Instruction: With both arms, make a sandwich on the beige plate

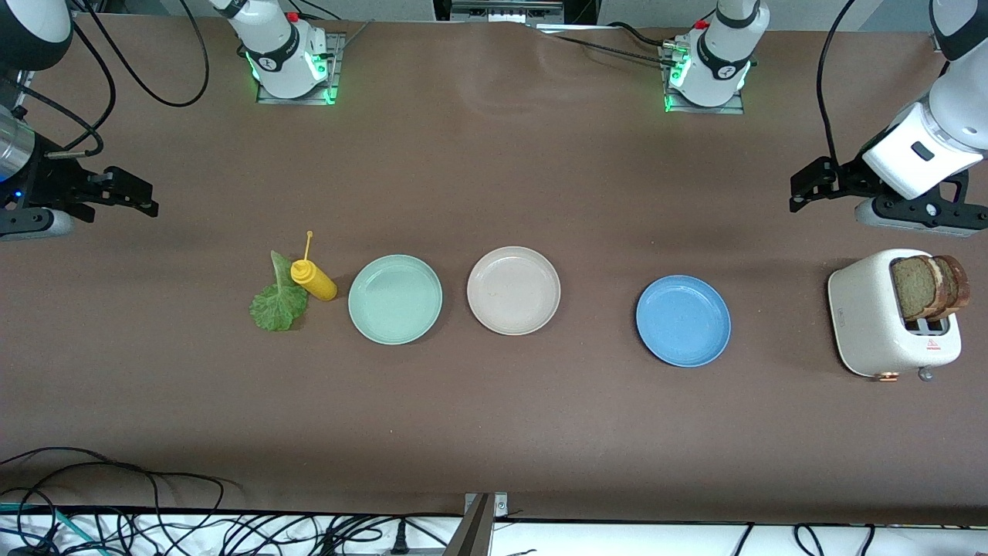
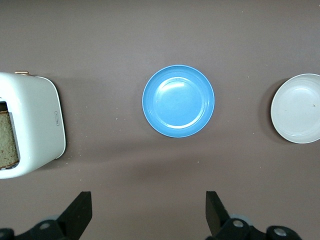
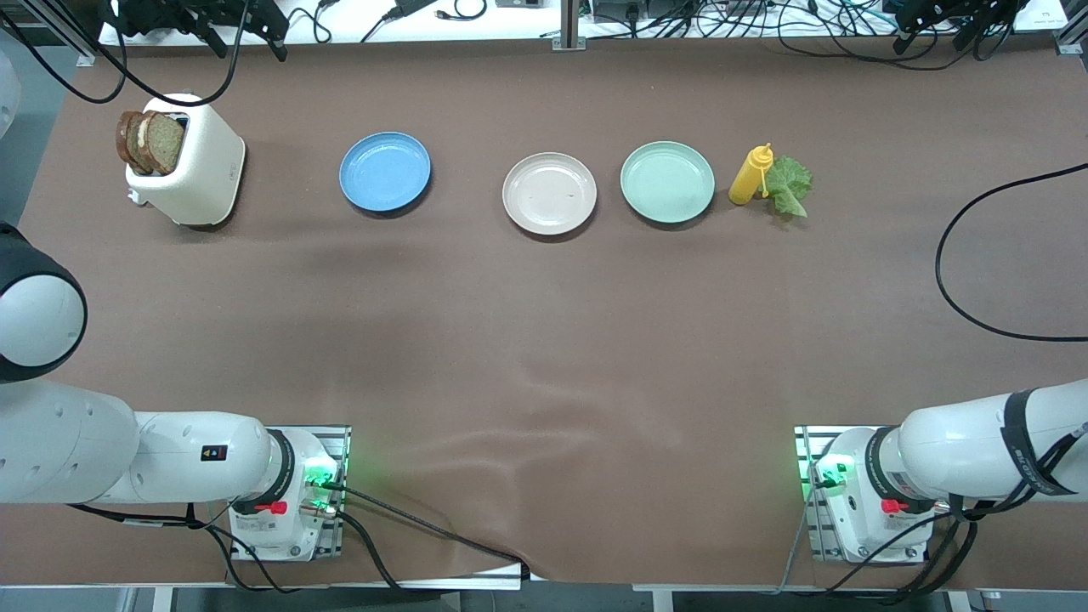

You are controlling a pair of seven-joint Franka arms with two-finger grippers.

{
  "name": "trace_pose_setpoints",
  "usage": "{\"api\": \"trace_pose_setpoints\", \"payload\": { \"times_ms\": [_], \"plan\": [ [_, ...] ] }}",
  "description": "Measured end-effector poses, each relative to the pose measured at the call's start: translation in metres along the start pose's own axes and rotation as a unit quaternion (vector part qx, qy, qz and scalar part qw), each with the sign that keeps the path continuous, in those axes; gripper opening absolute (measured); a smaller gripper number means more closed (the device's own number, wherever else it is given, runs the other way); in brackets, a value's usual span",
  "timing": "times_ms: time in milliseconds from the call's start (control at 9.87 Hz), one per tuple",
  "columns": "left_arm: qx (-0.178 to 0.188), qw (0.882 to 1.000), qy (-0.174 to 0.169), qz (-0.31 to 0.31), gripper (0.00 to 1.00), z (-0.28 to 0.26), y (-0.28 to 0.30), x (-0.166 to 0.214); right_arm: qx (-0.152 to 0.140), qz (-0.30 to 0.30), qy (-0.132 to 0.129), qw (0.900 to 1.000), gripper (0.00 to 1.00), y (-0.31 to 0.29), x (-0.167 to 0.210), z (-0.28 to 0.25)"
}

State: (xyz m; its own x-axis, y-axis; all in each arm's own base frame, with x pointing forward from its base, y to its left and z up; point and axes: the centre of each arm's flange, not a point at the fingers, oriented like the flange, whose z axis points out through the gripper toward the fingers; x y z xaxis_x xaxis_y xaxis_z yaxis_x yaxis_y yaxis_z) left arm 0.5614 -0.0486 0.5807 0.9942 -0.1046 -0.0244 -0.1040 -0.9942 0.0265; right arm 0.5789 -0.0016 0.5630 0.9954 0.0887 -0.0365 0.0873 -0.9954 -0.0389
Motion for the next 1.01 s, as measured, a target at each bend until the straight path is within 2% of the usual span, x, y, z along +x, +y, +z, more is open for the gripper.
{"api": "trace_pose_setpoints", "payload": {
  "times_ms": [709,1013],
  "plan": [
    [0.000,1.000,0.000,0.000,1.00,0.0001,-0.0005,-0.0001,0.001,-0.002,-0.004,1.000,1.00,-0.0018,0.0014,0.0034],
    [0.000,1.000,-0.001,-0.002,1.00,0.0003,-0.0028,-0.0001,0.002,0.000,-0.013,1.000,1.00,-0.0020,0.0014,0.0078]
  ]
}}
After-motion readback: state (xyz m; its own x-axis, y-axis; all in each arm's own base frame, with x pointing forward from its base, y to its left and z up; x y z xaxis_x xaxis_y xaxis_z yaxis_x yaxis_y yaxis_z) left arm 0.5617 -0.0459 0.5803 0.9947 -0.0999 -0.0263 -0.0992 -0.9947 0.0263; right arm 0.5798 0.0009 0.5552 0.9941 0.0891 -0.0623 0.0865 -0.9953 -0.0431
